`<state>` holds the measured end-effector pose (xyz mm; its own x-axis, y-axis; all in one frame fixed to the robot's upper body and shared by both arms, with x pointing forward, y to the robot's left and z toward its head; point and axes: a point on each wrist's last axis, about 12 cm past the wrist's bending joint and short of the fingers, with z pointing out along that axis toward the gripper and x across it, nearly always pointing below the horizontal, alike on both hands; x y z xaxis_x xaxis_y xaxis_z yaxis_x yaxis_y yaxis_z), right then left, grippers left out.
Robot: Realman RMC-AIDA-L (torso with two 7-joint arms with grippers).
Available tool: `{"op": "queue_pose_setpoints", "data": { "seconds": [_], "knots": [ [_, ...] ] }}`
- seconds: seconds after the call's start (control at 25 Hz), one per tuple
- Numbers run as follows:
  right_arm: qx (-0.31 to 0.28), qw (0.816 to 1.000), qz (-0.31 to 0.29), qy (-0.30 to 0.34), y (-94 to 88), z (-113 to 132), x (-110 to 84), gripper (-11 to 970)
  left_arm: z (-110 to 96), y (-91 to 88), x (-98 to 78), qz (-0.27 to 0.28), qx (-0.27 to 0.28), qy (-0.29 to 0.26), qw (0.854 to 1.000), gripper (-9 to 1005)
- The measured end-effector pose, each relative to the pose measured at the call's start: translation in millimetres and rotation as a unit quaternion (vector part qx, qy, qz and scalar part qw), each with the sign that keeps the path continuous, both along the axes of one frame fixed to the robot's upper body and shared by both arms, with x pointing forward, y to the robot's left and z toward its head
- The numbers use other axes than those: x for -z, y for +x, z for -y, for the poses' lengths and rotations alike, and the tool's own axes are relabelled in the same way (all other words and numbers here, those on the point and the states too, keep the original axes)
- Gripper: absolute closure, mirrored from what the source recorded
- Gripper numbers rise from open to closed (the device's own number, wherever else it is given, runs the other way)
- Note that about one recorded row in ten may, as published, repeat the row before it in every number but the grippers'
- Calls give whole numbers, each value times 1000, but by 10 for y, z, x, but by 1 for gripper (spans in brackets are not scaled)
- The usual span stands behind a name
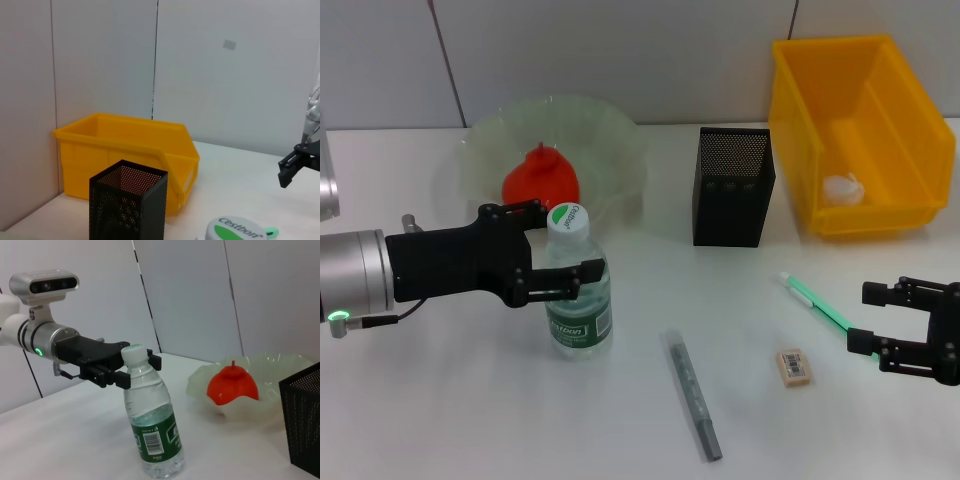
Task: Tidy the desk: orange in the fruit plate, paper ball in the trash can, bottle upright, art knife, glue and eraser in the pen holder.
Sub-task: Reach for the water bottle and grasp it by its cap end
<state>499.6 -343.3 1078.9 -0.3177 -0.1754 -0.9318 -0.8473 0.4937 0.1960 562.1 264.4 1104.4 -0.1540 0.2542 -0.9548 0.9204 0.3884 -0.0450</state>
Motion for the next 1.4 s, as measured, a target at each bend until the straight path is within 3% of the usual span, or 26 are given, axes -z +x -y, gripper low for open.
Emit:
{"op": "queue_pose_setpoints", "data": {
  "seconds": [0.72,1.12,1.4],
  "knots": [
    [0,1000,-1,0,-5,3,3,234,-18,0,28,-9,-12,-13,1000,213],
    [0,1000,0,0,-1,0,1,234,-9,-1,27,-8,-12,-15,1000,446],
    [0,1000,0,0,1,0,0,234,-9,3,-7,-6,-17,-33,999,498]
  ]
}}
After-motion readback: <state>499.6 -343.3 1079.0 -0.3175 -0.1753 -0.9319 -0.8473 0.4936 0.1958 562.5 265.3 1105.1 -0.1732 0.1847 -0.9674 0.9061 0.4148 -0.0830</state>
